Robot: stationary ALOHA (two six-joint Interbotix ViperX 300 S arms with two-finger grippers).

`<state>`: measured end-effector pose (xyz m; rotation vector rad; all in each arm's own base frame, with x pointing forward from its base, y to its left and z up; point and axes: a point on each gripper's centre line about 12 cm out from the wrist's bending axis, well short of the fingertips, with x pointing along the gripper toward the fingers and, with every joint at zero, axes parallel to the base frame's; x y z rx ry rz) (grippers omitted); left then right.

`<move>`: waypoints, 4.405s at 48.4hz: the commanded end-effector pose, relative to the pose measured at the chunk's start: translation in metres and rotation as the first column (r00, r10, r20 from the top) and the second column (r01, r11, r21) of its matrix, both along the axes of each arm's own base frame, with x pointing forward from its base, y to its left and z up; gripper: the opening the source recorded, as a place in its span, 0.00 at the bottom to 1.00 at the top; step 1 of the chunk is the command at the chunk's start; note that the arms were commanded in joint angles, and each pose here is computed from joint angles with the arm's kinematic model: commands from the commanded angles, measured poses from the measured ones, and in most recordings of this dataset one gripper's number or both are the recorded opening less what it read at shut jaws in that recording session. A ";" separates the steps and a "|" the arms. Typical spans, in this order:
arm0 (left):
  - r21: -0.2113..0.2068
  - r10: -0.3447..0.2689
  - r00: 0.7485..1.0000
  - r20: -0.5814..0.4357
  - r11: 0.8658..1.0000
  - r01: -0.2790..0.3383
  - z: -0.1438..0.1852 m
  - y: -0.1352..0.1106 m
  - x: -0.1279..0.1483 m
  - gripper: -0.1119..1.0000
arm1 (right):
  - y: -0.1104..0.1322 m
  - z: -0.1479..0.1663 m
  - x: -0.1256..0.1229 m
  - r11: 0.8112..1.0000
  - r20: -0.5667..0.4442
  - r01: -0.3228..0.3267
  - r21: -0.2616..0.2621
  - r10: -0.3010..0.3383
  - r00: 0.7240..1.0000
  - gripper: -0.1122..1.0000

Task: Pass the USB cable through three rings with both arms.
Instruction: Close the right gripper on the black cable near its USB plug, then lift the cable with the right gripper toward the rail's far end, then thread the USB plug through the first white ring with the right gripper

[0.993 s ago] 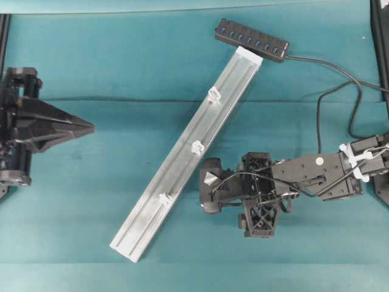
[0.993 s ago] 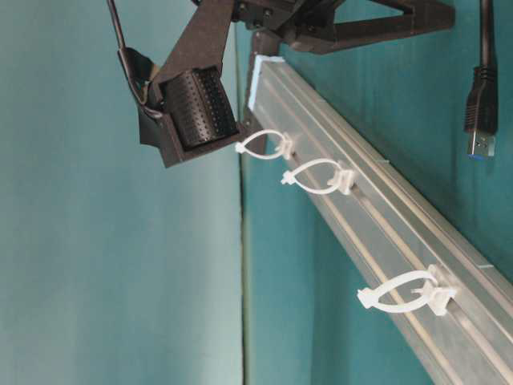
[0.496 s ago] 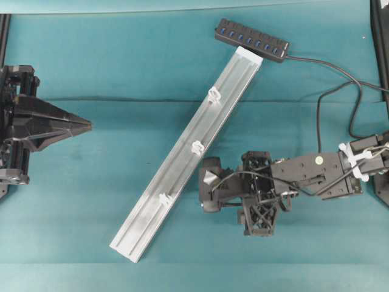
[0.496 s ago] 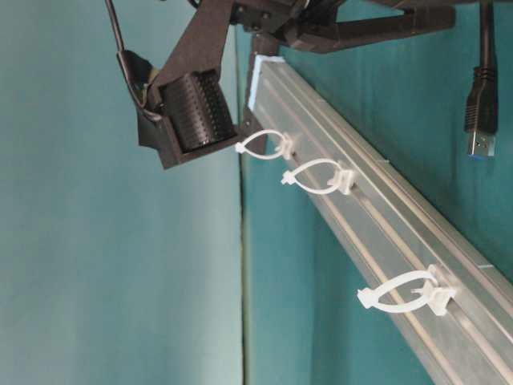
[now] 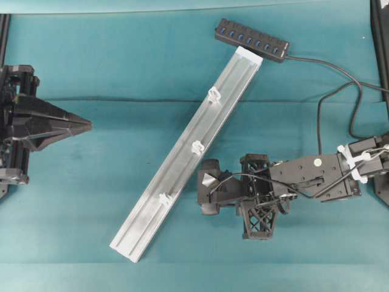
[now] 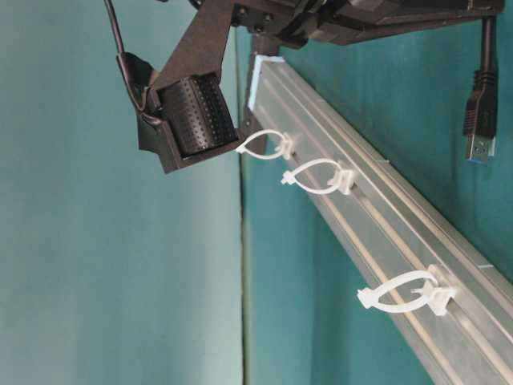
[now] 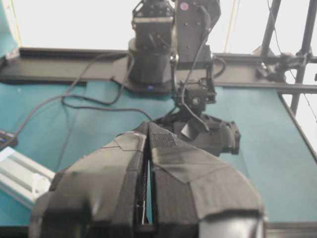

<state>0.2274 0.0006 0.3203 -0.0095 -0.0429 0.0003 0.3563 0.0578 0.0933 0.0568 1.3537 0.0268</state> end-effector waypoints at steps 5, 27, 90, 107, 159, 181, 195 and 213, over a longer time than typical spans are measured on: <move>0.002 0.002 1.000 0.017 1.000 -0.002 0.005 0.001 0.001 0.09 | -0.001 -0.006 0.000 1.000 -0.017 -0.006 -0.007 0.006 1.000 0.17; -0.001 0.002 1.000 0.028 1.000 -0.002 0.009 0.001 0.001 0.09 | -0.016 0.051 0.002 0.995 0.017 -0.092 -0.029 0.093 0.996 0.17; -0.047 -0.001 0.998 0.060 0.999 0.003 0.024 0.000 -0.008 0.09 | -0.149 0.183 -0.017 0.964 -0.069 -0.248 -0.091 0.242 0.968 0.17; -0.079 0.002 1.000 0.000 0.997 -0.002 0.022 0.001 -0.016 0.15 | -0.201 0.186 -0.021 0.933 -0.004 -0.298 -0.204 0.303 0.953 0.17; -0.195 0.096 0.970 -0.224 0.971 -0.142 -0.018 0.031 0.055 0.77 | -0.276 0.105 -0.053 0.784 -0.082 -0.522 -0.336 0.528 0.845 0.17; -0.255 0.092 0.970 -0.224 0.955 -0.150 -0.015 0.031 0.066 0.77 | -0.293 0.098 -0.060 0.773 -0.098 -0.527 -0.353 0.530 0.842 0.17; -0.257 0.092 0.970 -0.223 0.955 -0.150 -0.015 0.031 0.067 0.77 | -0.297 0.092 -0.062 0.718 -0.122 -0.588 -0.374 0.590 0.798 0.17; -0.257 0.094 0.971 -0.222 0.955 -0.151 -0.014 0.032 0.067 0.77 | -0.302 0.080 -0.056 0.702 -0.122 -0.595 -0.391 0.601 0.790 0.17</move>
